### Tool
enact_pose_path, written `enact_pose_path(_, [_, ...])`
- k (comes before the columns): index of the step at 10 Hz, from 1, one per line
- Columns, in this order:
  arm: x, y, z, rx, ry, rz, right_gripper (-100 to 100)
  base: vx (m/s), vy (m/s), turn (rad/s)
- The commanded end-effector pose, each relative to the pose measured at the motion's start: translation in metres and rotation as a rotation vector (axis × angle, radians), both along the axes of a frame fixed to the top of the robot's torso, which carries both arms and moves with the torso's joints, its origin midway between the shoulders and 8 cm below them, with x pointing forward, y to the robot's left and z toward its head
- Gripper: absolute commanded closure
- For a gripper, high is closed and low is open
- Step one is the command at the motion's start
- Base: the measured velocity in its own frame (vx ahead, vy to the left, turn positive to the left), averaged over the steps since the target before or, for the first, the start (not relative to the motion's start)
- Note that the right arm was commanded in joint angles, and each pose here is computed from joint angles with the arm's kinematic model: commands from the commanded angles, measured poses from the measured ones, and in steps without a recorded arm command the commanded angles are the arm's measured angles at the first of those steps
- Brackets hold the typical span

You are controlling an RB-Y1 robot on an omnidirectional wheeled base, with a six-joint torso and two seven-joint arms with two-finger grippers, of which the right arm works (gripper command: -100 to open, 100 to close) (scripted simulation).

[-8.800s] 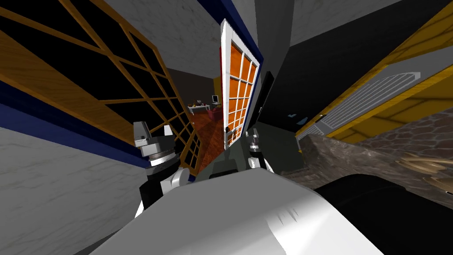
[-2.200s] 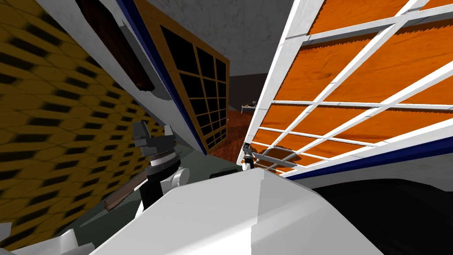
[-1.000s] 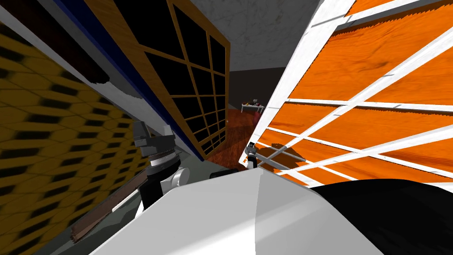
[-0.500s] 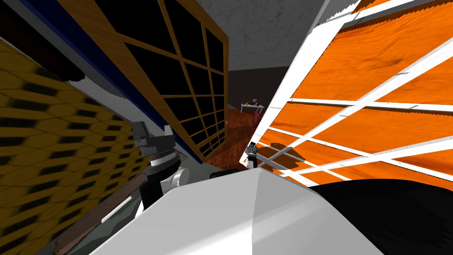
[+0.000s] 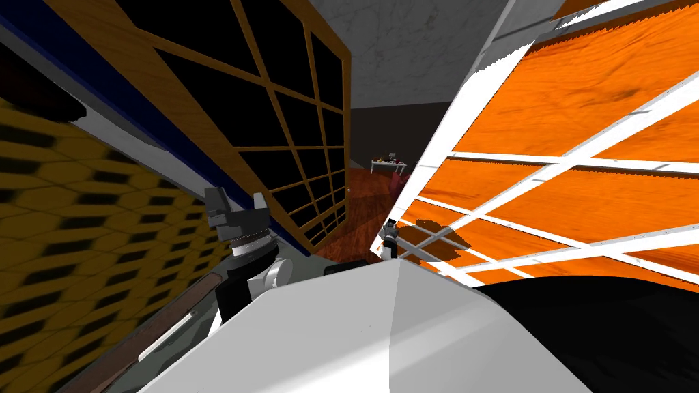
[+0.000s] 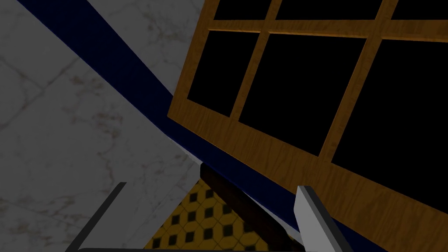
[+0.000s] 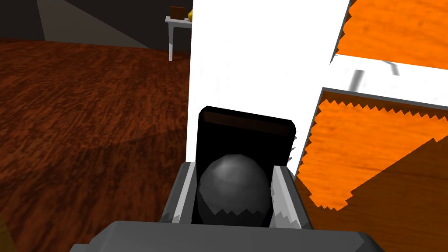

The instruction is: Push the door open

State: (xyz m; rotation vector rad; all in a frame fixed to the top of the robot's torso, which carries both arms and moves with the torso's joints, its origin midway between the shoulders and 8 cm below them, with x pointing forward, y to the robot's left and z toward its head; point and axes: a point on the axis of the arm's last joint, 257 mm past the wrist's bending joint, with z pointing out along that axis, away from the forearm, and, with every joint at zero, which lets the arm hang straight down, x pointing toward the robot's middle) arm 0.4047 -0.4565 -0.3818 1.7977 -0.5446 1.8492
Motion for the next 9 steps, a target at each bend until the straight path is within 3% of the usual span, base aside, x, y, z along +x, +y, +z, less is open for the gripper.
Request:
enact_pose_path(1, [-0.012, -0.019, 0.009, -0.025, -0.011, -0.039, 100, 0.057, -0.017, 0.0])
enact_pose_path(3, [-0.016, -0.024, 0.008, -0.018, -0.013, -0.068, 100, 0.102, -0.022, -0.044])
enact_pose_path(6, [-0.016, -0.024, 0.008, -0.018, -0.013, -0.068, 100, 0.038, -0.026, -0.028])
enact_pose_path(9, [-0.023, -0.027, 0.003, 0.004, -0.014, -0.122, 100, 0.134, -0.014, -0.055])
